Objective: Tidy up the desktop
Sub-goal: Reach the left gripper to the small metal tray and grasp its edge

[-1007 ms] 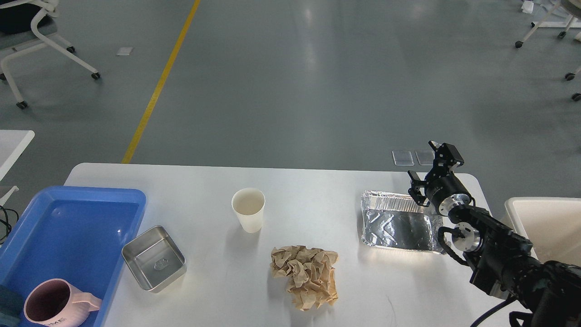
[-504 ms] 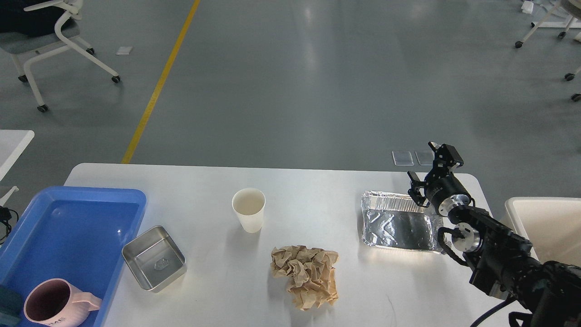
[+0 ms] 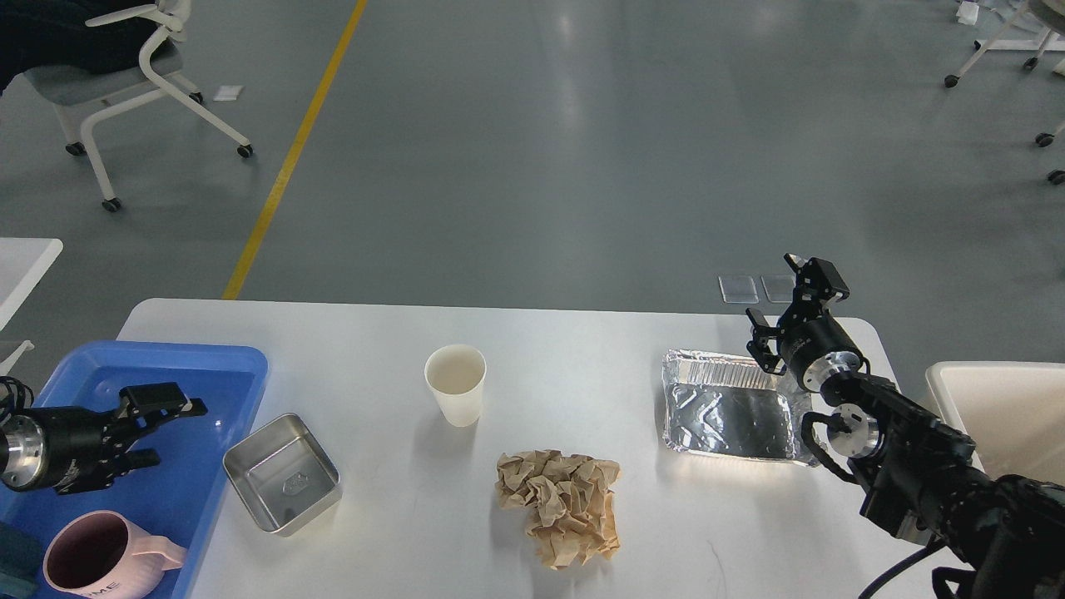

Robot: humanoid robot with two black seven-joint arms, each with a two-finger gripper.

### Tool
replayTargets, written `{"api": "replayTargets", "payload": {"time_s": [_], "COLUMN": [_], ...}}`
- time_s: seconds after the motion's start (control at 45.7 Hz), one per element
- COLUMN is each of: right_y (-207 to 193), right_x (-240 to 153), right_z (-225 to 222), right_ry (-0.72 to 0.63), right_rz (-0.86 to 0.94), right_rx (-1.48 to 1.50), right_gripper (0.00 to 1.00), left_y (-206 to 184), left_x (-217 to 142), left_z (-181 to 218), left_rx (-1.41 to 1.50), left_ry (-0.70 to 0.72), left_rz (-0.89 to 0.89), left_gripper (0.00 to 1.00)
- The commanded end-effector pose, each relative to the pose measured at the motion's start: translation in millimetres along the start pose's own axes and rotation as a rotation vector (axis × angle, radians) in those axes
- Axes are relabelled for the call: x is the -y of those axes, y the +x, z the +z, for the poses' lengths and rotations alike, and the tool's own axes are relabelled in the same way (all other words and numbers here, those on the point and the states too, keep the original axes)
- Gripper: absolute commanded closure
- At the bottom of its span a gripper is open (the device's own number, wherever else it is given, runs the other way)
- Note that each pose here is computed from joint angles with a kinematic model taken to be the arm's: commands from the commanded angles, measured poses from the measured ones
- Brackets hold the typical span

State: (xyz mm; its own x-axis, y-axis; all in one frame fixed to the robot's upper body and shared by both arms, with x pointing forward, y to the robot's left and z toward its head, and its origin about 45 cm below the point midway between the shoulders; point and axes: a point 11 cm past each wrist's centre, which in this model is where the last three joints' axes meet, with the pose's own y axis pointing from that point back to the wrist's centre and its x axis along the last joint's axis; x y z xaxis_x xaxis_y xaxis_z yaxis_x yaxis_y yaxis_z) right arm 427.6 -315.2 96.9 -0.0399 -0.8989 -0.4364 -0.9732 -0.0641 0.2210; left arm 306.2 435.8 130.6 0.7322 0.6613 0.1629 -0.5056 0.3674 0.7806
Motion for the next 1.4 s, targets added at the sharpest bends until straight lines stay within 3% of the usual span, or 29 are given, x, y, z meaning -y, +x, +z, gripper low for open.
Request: {"api": "replayTargets", "payload": {"time_s": [0.0, 0.547, 1.379], "right_y": [1, 1, 1], "right_x": [-1, 0, -1], "right_z": [0, 0, 0], "right_ry": [-0.001, 0.001, -0.001], "right_rz": [0.002, 0.001, 0.004], "right_rx": [-0.001, -0.001, -0.001], "right_gripper": [0.00, 0.00, 0.00], "left_y": [-15, -12, -38], "left_x": [23, 9, 31], "left_z": [19, 3, -2], "left_rx": [0.005, 0.017, 0.014], "left_ry": [-0.047, 0.059, 0.139], "left_rz": [-0.033, -0.078, -0.153], "left_gripper": [0.02, 0.02, 0.02]}}
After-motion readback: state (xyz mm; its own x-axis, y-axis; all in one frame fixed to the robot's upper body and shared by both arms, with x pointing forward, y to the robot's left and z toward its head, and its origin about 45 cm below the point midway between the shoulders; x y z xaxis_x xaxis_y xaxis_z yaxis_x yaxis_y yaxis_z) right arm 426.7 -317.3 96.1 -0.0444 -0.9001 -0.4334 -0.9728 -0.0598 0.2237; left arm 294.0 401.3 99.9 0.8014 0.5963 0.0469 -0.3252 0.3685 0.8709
